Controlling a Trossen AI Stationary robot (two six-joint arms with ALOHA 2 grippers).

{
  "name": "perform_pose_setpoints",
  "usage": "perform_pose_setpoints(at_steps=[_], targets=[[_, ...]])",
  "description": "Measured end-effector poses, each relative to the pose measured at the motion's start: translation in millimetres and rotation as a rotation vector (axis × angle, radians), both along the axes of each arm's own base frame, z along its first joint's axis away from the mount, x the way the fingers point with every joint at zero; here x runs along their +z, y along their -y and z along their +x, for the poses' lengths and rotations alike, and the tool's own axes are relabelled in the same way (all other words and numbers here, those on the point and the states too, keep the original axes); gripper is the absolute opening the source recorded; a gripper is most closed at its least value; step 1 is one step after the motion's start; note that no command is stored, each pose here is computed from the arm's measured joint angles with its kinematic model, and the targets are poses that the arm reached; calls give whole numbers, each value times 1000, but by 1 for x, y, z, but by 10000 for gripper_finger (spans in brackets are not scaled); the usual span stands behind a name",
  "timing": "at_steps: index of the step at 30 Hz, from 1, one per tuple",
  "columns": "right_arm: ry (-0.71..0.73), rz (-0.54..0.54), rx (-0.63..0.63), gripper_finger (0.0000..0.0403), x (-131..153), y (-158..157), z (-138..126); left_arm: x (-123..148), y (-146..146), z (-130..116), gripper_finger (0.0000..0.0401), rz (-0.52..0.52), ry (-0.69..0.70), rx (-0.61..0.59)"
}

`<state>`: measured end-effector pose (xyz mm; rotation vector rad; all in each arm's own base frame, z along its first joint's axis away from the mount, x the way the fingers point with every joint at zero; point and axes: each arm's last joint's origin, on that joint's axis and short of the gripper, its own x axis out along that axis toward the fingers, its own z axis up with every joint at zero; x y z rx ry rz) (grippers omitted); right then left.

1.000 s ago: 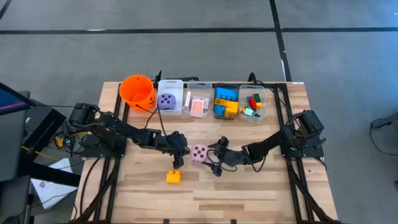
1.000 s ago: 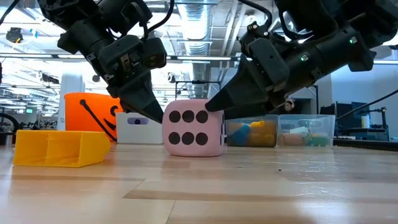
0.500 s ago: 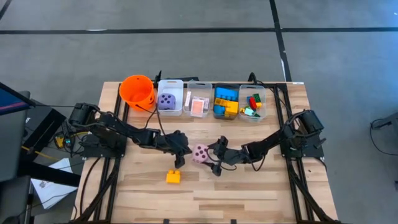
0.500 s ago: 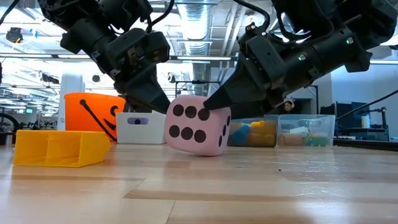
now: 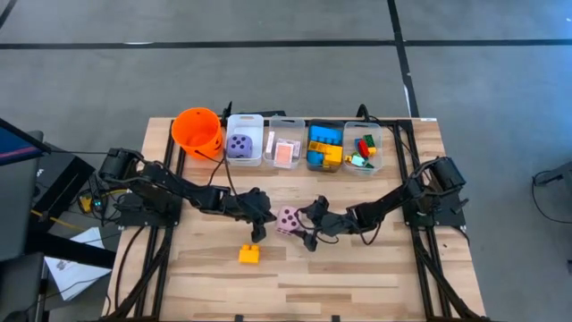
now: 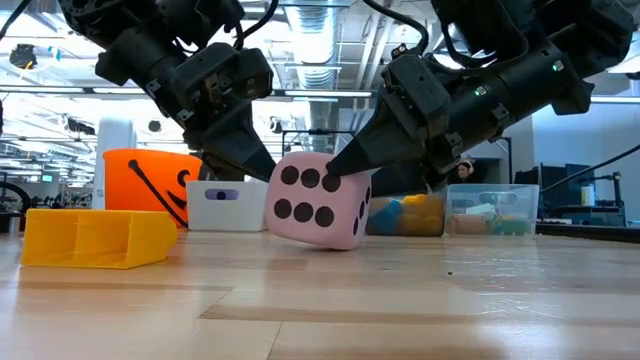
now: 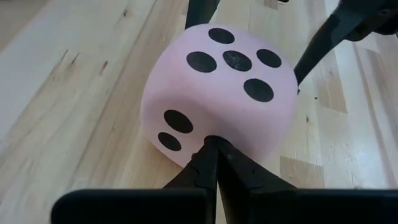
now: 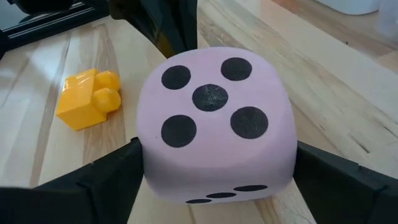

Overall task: Pick & Place Toys
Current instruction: Put the pink die into the white bin

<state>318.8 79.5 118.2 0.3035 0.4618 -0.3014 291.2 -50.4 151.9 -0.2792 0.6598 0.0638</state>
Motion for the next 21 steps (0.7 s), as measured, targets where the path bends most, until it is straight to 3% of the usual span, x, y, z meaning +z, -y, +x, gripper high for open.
perform_pose_setpoints(at_steps=[7,13,18,21], targets=[[-2,0,-1,300,3,-1,4,-1,0,-1,0,0,-5,-1],[45,-5,-30,286,10,-4,11,5,-6,-4,0,38,-20,-21],[155,-60,-65,286,33,0,23,38,-29,-24,0,53,-11,36],[221,-95,-134,286,50,9,28,69,-45,-44,0,118,48,121]])
